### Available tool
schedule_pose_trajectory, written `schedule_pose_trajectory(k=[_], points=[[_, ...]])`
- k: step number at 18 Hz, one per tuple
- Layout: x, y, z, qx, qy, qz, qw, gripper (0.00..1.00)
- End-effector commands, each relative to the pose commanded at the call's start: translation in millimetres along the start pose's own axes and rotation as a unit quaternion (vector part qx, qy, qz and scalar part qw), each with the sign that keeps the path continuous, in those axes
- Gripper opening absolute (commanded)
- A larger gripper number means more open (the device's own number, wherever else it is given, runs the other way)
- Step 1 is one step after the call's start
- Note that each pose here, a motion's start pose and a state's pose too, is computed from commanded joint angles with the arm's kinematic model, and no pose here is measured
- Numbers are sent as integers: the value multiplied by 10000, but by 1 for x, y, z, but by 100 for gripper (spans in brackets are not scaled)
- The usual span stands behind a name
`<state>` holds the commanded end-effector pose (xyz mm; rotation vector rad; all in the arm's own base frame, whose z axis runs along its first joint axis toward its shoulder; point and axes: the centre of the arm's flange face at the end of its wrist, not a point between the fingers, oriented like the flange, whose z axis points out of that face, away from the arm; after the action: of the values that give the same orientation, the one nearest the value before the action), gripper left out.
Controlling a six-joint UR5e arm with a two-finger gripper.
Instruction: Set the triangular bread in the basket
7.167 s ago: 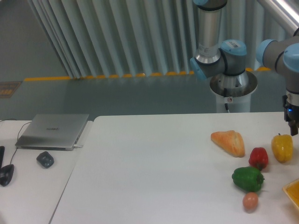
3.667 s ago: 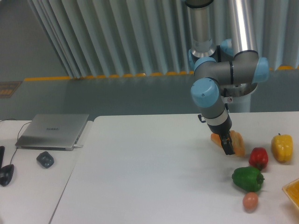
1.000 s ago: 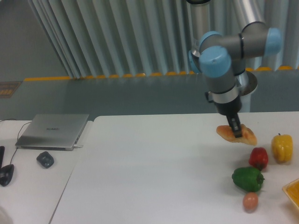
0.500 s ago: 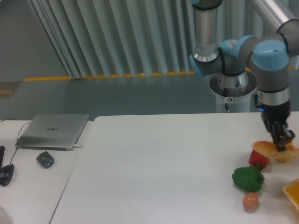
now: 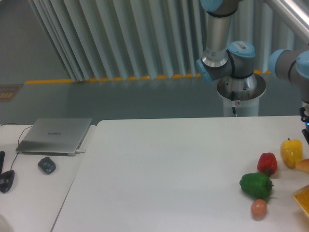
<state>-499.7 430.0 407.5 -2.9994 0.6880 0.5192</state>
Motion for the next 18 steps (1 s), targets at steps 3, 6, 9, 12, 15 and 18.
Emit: schedule_pose_trajectory(k=[3,6,9,12,15,18], points=[[-6,9,10,-39,-27,-90,9999,24],[-13,27,16,-75,-65,-185,9998,27],[-20,35,19,-93,-138,-248,9996,27],[-28,39,21,-103,-167,-272,9994,38],[-29,40,21,-104,-243,-276,9993,100],[-29,42,22,-108,-296,-302,9990,100]])
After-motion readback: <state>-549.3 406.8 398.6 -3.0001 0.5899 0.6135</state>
